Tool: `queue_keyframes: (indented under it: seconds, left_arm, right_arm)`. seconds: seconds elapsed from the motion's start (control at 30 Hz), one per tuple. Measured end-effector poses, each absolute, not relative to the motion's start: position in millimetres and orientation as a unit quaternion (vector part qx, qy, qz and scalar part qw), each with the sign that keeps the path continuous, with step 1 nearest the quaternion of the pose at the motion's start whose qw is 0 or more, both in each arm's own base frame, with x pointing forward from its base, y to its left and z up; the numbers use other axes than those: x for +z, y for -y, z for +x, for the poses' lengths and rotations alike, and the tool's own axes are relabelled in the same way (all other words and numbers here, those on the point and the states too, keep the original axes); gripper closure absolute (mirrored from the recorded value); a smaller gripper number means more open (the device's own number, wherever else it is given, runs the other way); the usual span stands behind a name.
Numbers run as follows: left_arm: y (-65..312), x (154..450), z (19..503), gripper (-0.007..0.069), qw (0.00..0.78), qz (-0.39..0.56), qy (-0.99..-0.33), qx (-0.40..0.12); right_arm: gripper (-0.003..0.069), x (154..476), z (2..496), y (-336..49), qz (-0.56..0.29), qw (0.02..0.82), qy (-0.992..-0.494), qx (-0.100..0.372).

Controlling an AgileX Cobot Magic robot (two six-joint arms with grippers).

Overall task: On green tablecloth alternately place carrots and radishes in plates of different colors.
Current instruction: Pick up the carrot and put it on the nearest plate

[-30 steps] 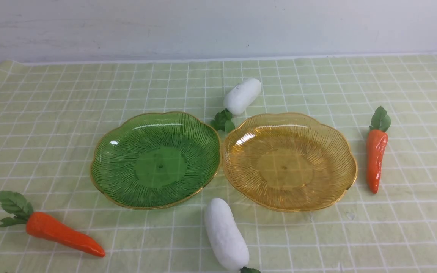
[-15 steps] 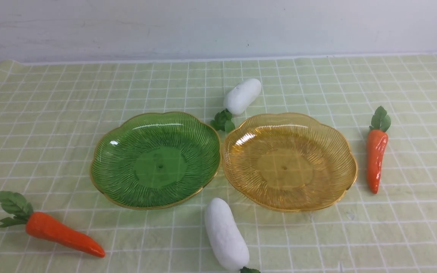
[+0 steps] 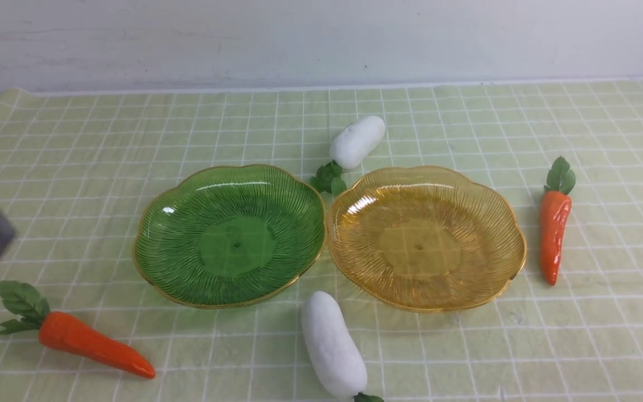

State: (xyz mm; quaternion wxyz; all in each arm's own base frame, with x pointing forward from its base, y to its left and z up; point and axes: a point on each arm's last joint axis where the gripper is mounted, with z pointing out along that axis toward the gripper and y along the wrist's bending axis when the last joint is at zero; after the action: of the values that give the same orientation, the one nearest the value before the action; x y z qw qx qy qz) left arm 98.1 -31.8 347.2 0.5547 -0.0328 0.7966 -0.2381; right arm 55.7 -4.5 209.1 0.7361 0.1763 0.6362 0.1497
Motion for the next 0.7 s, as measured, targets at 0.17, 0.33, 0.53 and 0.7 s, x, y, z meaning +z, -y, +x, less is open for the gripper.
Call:
queue_keyframes:
  seconds: [0.17,0.33,0.53,0.7]
  left_arm:
    - [35,310,170,0.0633,0.355,-0.008,-0.916,-0.186]
    - [20,256,218,0.0633,0.234,-0.076,-0.959,-0.143]
    - [-19,234,231,0.0633,0.203,-0.174,-0.956,-0.117]
    - [-33,228,235,0.0626,0.200,-0.205,-0.952,-0.112]
  right_arm:
    - [0.0673,215,54,8,0.215,0.750,-0.598,0.184]
    - [0.0673,215,54,8,0.239,0.742,-0.591,0.206]
    - [0.0673,224,56,-4,0.203,0.669,-0.683,0.215]
    - [0.0673,276,75,-10,0.139,0.585,-0.781,0.168]
